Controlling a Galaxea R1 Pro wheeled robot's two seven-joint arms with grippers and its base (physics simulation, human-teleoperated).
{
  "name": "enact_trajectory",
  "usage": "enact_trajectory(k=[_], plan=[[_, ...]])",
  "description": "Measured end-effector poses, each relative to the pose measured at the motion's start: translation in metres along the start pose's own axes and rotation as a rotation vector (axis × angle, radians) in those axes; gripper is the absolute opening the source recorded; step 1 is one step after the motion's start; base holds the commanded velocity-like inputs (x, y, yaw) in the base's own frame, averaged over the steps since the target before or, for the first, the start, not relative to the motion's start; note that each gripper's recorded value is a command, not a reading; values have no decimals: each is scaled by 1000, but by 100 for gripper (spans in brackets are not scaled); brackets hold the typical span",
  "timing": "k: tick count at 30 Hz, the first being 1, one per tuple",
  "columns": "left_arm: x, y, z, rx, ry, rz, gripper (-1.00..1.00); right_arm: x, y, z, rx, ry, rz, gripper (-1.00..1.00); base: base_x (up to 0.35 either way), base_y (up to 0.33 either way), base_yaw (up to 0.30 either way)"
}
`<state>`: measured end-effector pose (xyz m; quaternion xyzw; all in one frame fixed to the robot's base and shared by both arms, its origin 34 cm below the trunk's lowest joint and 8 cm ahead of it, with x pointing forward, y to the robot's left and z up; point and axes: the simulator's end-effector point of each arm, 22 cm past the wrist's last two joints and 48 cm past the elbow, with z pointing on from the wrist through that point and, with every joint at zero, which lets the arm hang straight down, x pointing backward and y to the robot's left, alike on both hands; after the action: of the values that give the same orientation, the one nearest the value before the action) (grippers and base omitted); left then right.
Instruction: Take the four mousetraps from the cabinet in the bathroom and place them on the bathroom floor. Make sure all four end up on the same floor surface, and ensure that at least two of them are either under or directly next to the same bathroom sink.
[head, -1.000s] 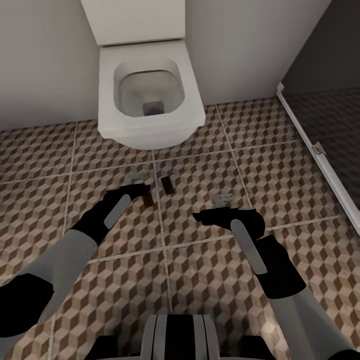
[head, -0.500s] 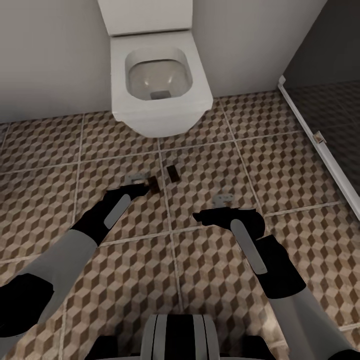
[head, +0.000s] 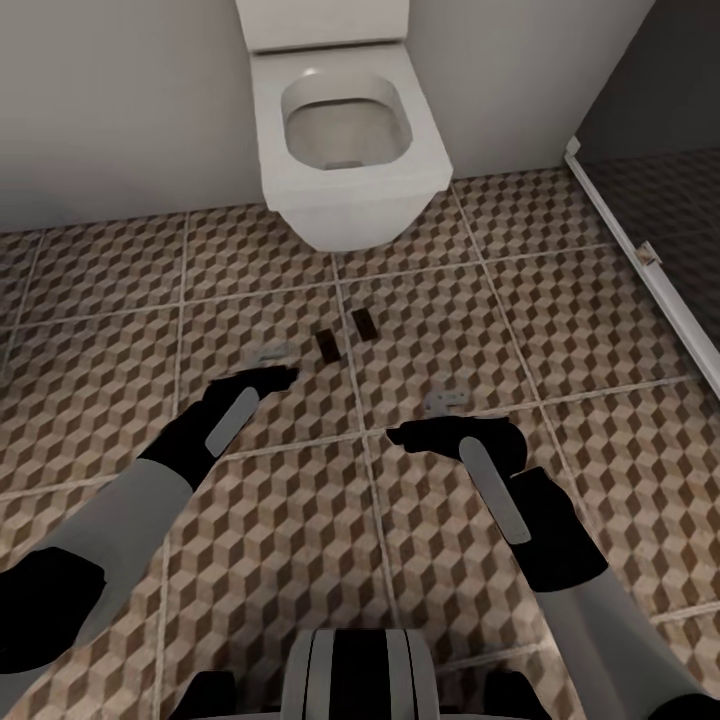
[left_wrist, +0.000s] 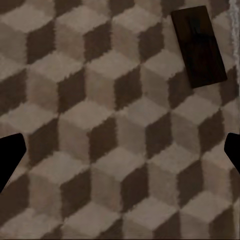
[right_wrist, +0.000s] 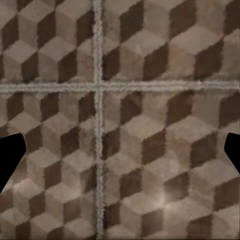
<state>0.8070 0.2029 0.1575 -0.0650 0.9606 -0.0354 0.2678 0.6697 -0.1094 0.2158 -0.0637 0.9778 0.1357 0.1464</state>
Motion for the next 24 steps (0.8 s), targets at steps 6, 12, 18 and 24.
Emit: enact_trajectory(k=[6, 12, 18, 24], plan=[[-13, -5, -5, 15, -29, -1, 100, 0, -1, 1, 3, 4, -2, 100, -77, 59, 0], [-26, -8, -10, 29, -53, 3, 100, 1, -2, 2, 7, 9, -1, 100, -30, 23, 0], [-44, -5, -22, 29, -82, 9, 100, -5, -2, -5, 11, -5, -2, 100, -11, 8, 0], [-59, -4, -35, 30, -92, 21, 100, -15, 0, -17, 13, -27, -8, 100, -5, 3, 0]])
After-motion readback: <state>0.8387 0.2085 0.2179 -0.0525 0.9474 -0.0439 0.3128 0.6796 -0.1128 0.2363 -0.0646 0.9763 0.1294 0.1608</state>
